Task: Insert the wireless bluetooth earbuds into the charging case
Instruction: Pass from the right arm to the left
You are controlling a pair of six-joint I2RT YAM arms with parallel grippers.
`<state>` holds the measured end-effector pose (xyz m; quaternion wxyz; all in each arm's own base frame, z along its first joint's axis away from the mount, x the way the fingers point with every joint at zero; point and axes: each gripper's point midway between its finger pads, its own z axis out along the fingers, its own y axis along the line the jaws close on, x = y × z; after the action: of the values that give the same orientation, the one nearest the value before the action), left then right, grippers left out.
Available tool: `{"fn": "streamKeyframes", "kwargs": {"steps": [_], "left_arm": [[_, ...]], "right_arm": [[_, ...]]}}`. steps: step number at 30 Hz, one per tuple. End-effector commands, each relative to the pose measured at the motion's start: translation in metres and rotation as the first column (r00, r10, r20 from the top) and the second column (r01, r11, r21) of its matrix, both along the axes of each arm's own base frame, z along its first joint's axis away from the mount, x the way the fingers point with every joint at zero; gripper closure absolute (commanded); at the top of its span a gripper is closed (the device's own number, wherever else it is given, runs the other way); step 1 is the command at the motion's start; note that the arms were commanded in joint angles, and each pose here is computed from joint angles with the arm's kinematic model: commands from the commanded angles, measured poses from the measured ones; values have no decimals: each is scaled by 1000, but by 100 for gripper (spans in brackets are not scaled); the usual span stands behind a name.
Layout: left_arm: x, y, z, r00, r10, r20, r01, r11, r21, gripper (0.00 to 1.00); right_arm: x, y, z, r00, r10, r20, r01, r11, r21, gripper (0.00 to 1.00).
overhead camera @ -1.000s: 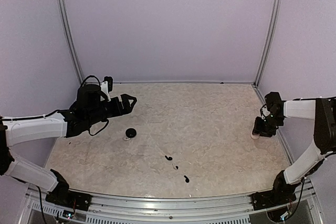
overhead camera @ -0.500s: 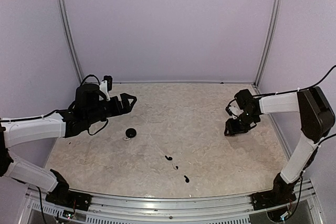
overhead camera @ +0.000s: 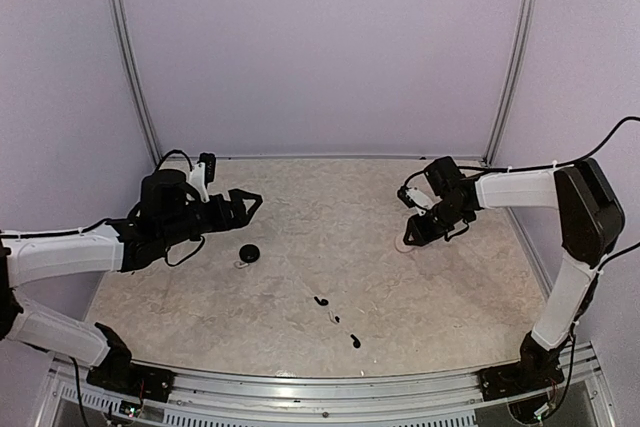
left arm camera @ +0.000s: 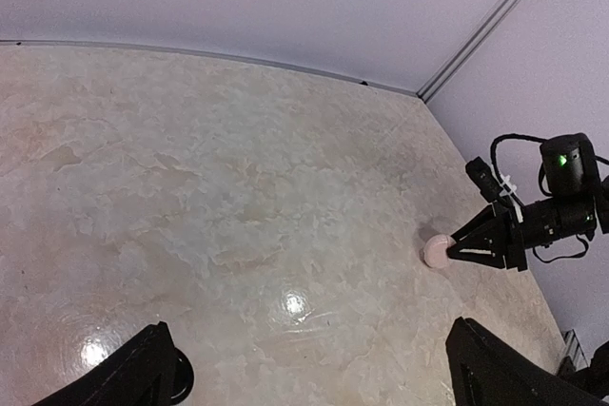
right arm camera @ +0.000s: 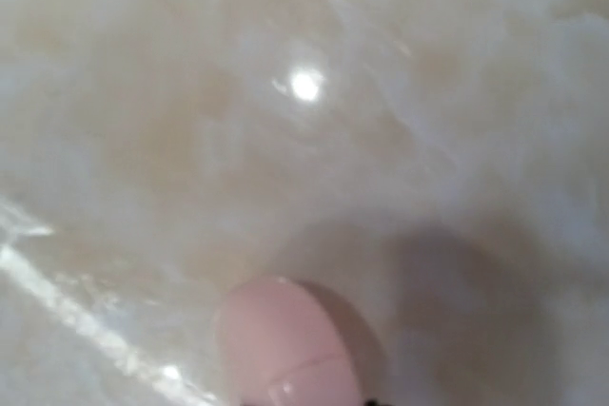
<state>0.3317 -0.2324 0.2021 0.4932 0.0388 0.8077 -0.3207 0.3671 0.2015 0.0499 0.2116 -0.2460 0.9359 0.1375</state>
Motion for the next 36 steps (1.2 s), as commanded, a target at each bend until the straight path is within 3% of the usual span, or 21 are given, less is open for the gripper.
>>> {"fn": "streamKeyframes", "kwargs": {"steps": [1, 8, 13, 17, 22, 28, 33, 36], "left_arm": [[-11, -9, 15, 995, -72, 72, 75, 996, -41, 1], [-15, -13, 5, 995, -90, 50, 92, 995, -39, 1], [-27, -22, 4, 984, -147, 103, 152, 988, -37, 1], [-44, -41, 8, 947, -269, 178, 278, 960, -27, 1], [-73, -69, 4, 857, -458, 236, 472, 881, -6, 5], [-115, -109, -8, 705, -667, 242, 681, 732, 32, 13], [-141, -136, -15, 594, -769, 234, 768, 629, 119, 19], [-145, -145, -20, 574, -788, 221, 782, 608, 138, 22]], "right_arm": [[3, 22, 27, 992, 105, 71, -111, 991, 76, 84], [-2, 38, 36, 987, 148, 63, -156, 974, 162, 96], [-6, 46, 52, 982, 173, 74, -185, 958, 219, 97], [-19, 63, 81, 963, 244, 109, -266, 918, 295, 97], [-54, 95, 124, 907, 386, 170, -422, 838, 347, 96], [-94, 129, 161, 833, 517, 196, -552, 763, 335, 97], [-131, 149, 169, 773, 610, 173, -631, 713, 308, 97], [-150, 158, 170, 747, 647, 154, -659, 690, 297, 97]]}}
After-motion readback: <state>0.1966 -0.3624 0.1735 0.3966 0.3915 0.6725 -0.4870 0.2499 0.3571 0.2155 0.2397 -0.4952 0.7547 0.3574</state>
